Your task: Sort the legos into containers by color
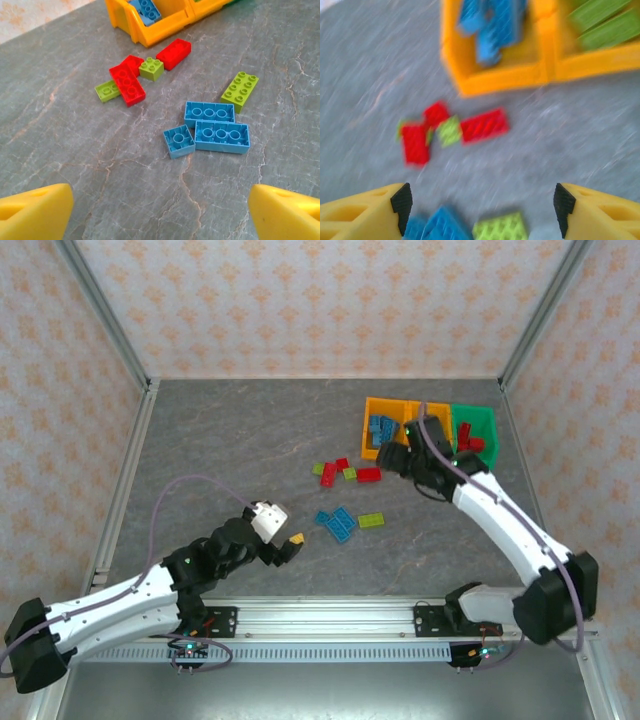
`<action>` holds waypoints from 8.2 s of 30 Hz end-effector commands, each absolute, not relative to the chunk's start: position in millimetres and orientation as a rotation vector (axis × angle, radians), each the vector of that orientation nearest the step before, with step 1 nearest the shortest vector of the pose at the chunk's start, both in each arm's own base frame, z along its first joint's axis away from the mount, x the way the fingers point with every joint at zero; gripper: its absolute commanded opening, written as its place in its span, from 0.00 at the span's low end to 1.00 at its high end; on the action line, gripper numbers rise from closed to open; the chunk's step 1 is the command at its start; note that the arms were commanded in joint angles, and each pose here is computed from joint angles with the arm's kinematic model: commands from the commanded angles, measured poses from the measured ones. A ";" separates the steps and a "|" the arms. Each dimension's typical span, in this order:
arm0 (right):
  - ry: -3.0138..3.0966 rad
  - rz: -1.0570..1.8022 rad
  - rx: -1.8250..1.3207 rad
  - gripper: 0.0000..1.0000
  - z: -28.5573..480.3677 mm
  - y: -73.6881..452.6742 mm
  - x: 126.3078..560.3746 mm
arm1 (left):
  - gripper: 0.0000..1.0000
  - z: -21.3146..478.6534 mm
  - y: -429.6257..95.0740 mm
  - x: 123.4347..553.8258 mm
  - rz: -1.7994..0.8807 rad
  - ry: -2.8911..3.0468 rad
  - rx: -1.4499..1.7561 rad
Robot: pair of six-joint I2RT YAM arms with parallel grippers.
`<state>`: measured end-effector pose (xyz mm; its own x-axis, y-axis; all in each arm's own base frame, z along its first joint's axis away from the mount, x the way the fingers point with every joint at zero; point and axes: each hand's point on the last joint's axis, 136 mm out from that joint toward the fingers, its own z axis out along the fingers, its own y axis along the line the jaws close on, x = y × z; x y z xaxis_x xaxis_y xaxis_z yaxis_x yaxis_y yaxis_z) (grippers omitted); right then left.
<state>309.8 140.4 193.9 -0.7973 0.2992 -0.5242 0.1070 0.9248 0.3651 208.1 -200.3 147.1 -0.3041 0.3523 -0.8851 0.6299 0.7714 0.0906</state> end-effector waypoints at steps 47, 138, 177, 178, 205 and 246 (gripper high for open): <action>2.631 0.516 0.229 0.93 157.5 155.9 212.4 | 0.62 15.6 -266.2 279.7 -0.370 2.680 -1.191; 2.659 0.153 0.319 0.78 35.7 172.7 392.7 | 0.90 184.7 -164.1 243.6 -0.141 1.843 0.418; 2.799 0.056 0.248 0.81 19.7 135.9 321.4 | 0.91 178.2 -167.2 245.9 -0.141 1.851 0.417; 2.805 0.051 0.246 0.79 17.1 136.0 321.9 | 0.91 177.5 -167.5 246.3 -0.140 1.853 0.419; 2.055 0.130 1.188 0.49 170.0 -95.5 442.8 | 1.00 171.3 -203.7 228.9 -0.302 1.849 0.647; 2.921 0.290 -0.028 0.92 58.3 175.8 240.8 | 1.00 155.7 -214.1 233.8 -0.280 1.908 0.699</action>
<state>233.6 173.6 63.8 -0.9833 0.0119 -0.1815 -0.0261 0.9783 0.2055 229.0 -211.8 138.0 -0.3275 0.3618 -0.8728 0.5903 0.7996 0.1100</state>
